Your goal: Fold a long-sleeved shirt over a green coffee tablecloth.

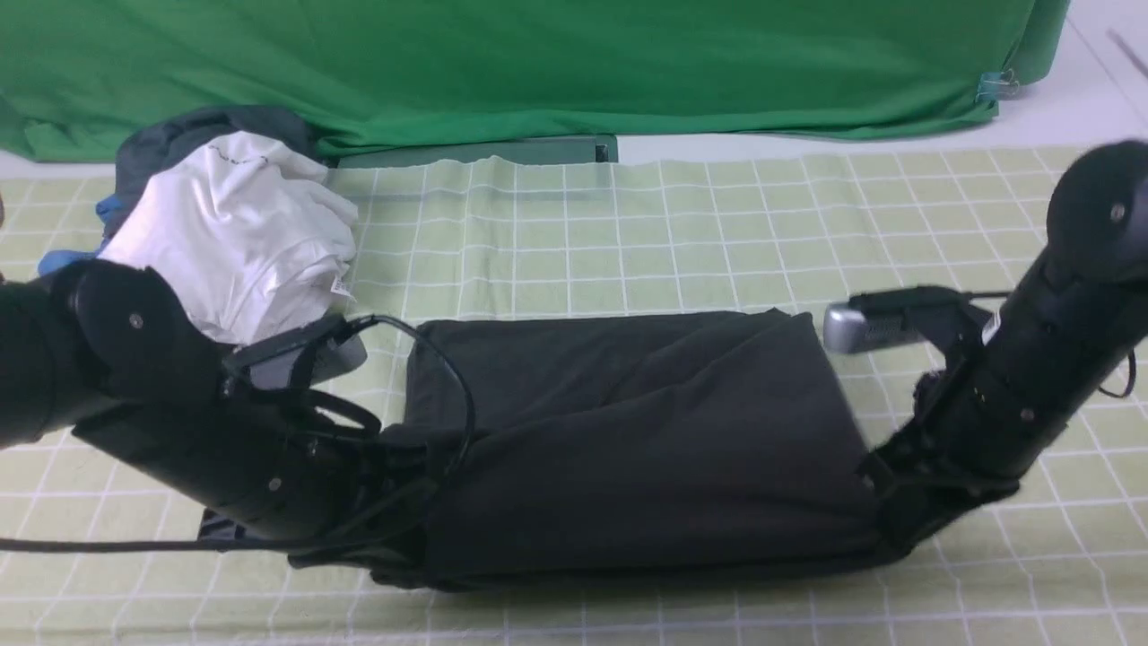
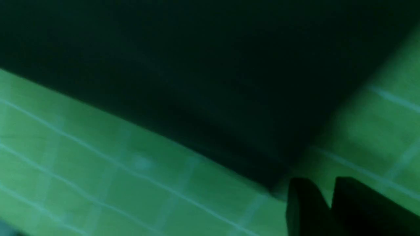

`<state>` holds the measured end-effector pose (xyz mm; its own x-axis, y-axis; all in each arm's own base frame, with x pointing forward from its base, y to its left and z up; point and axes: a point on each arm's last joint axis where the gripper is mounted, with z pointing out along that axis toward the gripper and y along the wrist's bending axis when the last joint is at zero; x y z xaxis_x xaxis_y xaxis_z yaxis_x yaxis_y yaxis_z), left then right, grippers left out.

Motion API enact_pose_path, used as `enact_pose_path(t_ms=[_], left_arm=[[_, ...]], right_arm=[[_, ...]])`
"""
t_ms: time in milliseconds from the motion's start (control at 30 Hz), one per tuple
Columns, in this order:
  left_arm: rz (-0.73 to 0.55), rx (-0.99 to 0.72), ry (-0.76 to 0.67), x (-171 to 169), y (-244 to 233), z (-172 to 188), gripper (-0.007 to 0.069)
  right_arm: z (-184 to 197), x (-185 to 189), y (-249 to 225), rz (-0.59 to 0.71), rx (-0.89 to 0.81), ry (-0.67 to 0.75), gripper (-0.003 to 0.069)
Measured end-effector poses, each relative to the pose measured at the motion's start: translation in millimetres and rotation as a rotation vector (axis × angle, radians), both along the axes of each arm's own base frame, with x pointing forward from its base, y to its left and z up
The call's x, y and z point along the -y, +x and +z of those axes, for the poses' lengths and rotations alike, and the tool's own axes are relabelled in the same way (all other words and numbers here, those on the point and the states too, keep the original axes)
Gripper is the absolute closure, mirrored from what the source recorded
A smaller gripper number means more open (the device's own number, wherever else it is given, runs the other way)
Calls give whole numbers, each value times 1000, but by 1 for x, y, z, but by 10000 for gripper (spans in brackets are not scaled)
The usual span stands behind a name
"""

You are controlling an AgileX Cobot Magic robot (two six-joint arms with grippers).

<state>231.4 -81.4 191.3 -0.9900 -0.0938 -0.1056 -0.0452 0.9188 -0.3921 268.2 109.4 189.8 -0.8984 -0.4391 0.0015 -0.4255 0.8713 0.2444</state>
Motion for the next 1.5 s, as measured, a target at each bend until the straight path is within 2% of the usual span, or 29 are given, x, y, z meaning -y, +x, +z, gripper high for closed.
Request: enact_pose_path(t_ms=[33,100,133,167,200,267,300,333,367,433,500,533,567,667,700,800,833,933,1000,1067,1133,1167,1200,1267,1400,1500], left_arm=[[-7,-2,4,-1,-1,-1,566],[-16,-1,5,-1,-2,-2,536],[-16,0,5,-1,-2,-2,536],[-17,-7,2,-1,-2,-2,500],[-19,-12,1,-1,-3,-2,464],[-24,-25,0,-1,-4,-2,365],[-30,-37,-1,-1,-5,-2,314],[-31,-37,0,-1,-5,-2,304],[-51,-56,7,-1,-7,-1,214],[-78,-72,20,-2,-7,1,129],[-90,-91,32,-2,-6,6,76],[-90,-98,32,-2,-7,7,71],[-98,-107,36,-2,-5,12,53],[-107,-105,36,-2,-7,24,85],[-109,-103,36,-2,-7,25,90],[-116,-45,68,-8,-18,43,232],[-120,-8,84,-11,-23,52,321],[-128,132,106,-18,-41,79,523],[-123,210,102,-21,-53,93,574],[-104,370,86,-26,-75,116,607],[-89,467,75,-30,-89,127,615],[-76,557,66,-34,-104,135,617],[-74,570,64,-34,-107,136,617],[-47,727,55,-41,-132,146,617],[-6,940,53,-52,-167,146,616],[15,1036,66,-57,-180,139,614]], right_arm=[[-1,2,-1,9,2,-15,483],[-2,3,0,23,16,-33,381],[-2,3,0,24,20,-33,371],[-1,2,-1,31,23,-33,298],[0,2,-1,32,27,-32,263],[4,2,-2,35,39,-31,230],[7,3,-3,37,53,-30,232],[8,3,-3,37,56,-29,234],[18,4,-5,38,89,-22,273],[32,6,-9,42,140,-16,342],[49,10,-16,47,207,-9,419],[54,11,-18,49,224,-8,434],[73,15,-27,53,300,-4,485],[114,26,-49,50,488,16,535],[114,26,-49,50,488,17,536],[164,39,-84,20,778,90,546],[178,43,-96,5,869,117,546],[214,57,-134,-45,1136,203,546],[225,64,-156,-70,1263,248,550],[233,75,-186,-104,1446,308,572],[229,83,-207,-125,1553,345,601],[221,87,-216,-137,1606,362,628],[221,88,-220,-142,1633,372,632],[196,95,-238,-167,1730,404,656],[160,101,-249,-202,1847,442,659],[145,102,-251,-223,1905,463,655]])
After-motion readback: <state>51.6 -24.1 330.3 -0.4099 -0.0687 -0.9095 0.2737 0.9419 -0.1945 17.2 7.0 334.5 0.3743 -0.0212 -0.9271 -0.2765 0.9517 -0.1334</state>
